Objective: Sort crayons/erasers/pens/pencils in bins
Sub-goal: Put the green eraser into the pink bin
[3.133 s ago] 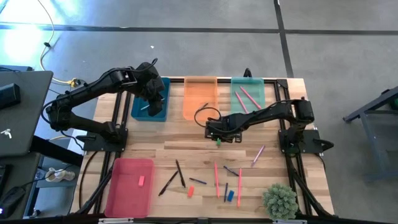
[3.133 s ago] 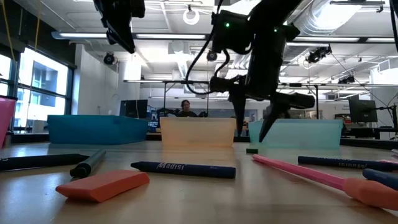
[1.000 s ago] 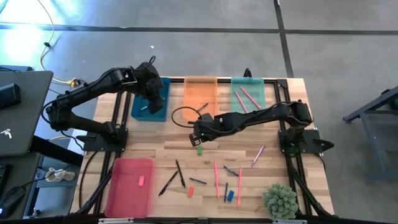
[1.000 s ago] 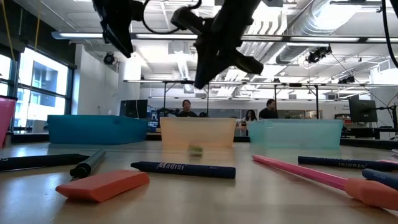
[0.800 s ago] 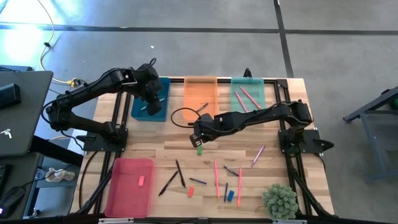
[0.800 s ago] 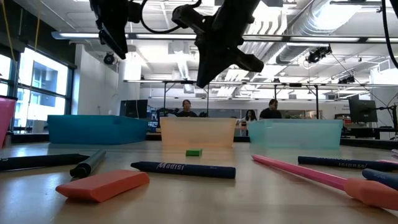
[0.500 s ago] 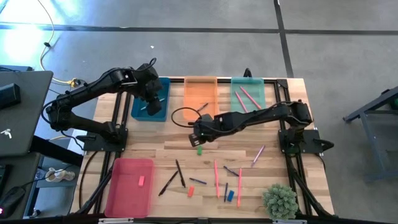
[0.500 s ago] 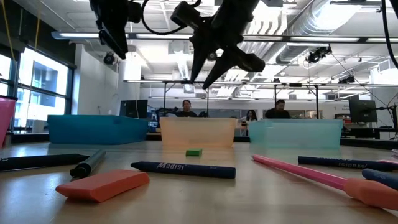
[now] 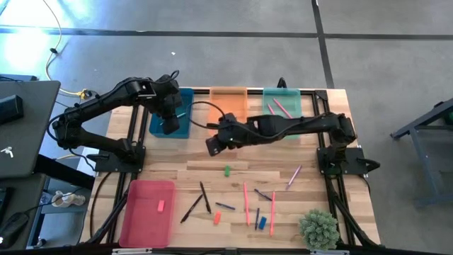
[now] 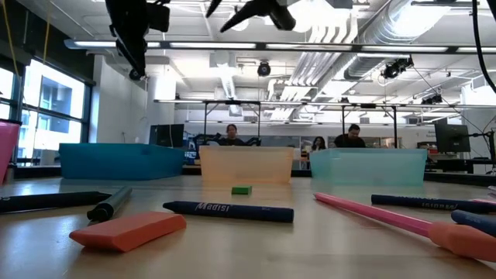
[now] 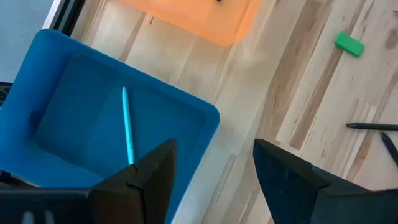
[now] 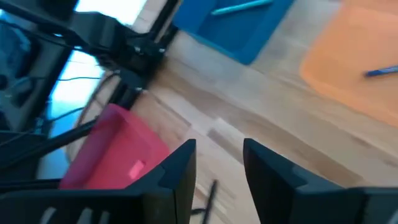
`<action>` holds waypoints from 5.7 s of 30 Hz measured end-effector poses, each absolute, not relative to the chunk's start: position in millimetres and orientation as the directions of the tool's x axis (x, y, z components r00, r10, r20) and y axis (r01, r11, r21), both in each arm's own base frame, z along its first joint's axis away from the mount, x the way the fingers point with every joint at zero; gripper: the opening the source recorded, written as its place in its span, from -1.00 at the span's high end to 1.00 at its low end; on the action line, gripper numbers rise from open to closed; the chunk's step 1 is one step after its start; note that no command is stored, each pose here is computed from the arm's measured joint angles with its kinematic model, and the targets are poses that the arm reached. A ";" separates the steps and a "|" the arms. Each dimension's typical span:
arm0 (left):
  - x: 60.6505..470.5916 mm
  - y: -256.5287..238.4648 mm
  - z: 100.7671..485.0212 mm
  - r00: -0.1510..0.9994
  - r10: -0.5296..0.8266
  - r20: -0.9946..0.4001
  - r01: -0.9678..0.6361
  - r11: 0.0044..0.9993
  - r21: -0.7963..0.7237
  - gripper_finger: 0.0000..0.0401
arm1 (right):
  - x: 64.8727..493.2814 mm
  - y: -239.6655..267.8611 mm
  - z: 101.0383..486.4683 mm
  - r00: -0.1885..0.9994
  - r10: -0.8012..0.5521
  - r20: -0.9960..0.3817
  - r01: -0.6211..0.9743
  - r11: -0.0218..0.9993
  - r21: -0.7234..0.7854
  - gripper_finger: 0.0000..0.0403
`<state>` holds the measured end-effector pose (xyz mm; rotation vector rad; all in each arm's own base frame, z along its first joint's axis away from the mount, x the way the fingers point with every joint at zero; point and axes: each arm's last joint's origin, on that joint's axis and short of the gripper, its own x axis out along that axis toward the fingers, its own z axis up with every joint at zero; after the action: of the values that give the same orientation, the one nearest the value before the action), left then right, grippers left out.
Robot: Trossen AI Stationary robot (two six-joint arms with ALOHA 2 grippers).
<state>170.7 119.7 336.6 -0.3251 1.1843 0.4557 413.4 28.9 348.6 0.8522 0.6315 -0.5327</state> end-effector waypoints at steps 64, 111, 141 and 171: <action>167.9 123.4 336.5 0.286 0.193 -0.939 -0.511 0.859 0.021 0.00 | 453.1 48.7 165.5 0.208 0.024 -0.978 0.964 0.164 0.209 0.38; 168.0 123.5 336.6 0.286 0.197 -0.938 -0.484 0.874 0.036 0.00 | 440.8 43.9 138.4 -0.003 0.046 -0.999 0.968 0.250 0.009 0.60; 167.2 122.7 336.2 0.279 0.188 -0.942 -0.482 0.875 0.032 0.00 | 442.1 55.0 140.4 0.038 0.024 -0.999 0.918 0.393 0.044 0.65; 175.0 114.2 338.4 0.464 -0.072 -0.883 -0.351 0.900 -0.258 0.00 | 430.2 69.7 247.2 0.416 -0.055 -0.908 0.810 0.475 0.343 0.65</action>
<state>175.0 114.2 338.4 -0.4397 1.0835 0.1786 430.2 69.7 247.2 0.9201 0.9945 -0.6523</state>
